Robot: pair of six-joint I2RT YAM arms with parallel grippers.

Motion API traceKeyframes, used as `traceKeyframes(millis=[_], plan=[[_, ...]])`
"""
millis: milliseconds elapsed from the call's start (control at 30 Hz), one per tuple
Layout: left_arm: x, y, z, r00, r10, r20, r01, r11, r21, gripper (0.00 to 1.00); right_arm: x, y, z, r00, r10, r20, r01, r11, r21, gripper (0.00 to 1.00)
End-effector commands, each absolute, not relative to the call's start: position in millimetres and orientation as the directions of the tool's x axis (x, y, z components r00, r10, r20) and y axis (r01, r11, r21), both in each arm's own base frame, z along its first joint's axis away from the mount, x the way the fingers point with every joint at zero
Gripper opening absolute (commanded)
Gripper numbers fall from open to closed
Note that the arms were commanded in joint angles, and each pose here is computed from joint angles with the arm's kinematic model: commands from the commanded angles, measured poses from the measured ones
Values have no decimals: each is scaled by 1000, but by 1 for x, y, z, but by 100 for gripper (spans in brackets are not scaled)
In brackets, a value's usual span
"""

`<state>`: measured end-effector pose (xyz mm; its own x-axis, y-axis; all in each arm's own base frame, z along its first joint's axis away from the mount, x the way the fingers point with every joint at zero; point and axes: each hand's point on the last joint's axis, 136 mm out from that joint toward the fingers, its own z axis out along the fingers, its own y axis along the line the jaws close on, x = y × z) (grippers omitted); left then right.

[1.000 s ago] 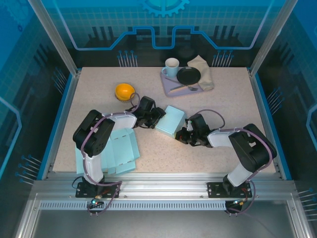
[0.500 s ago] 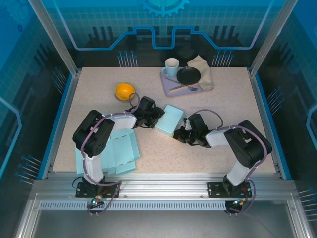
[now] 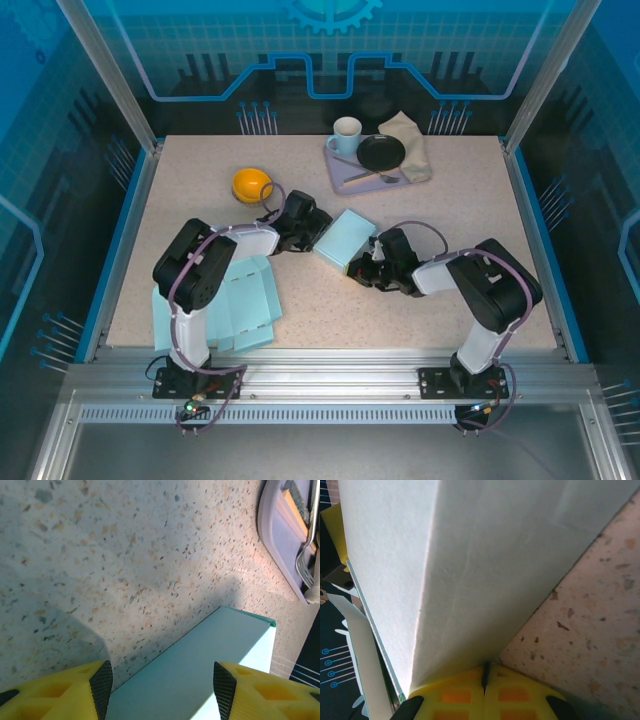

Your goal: Fold the paper box

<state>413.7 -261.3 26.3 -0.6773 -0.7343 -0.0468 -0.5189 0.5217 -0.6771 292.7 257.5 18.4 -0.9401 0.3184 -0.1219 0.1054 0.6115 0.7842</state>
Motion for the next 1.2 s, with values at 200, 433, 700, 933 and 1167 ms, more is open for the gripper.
traceKeyframes(millis=[200, 433, 700, 933, 1167], plan=[[250, -298, -73, -782, -536, 319, -621, 714, -323, 59, 314, 278, 91, -855, 406, -323, -44, 563, 825, 2], [281, -274, -54, -802, -541, 251, -597, 735, -322, 59, 287, 212, 69, -866, 387, -316, 104, 757, 645, 3], [303, -260, -25, -829, -529, 181, -558, 762, -330, 60, 265, 161, 49, -881, 382, -279, 169, 806, 567, 3], [333, -251, 19, -911, -413, 12, -393, 857, -333, 60, 274, 126, 71, -887, 292, -357, 82, 862, 501, 4], [384, -265, 52, -956, -252, -148, -178, 904, -388, 61, 309, 101, 70, -906, 261, -333, 47, 845, 533, 1]])
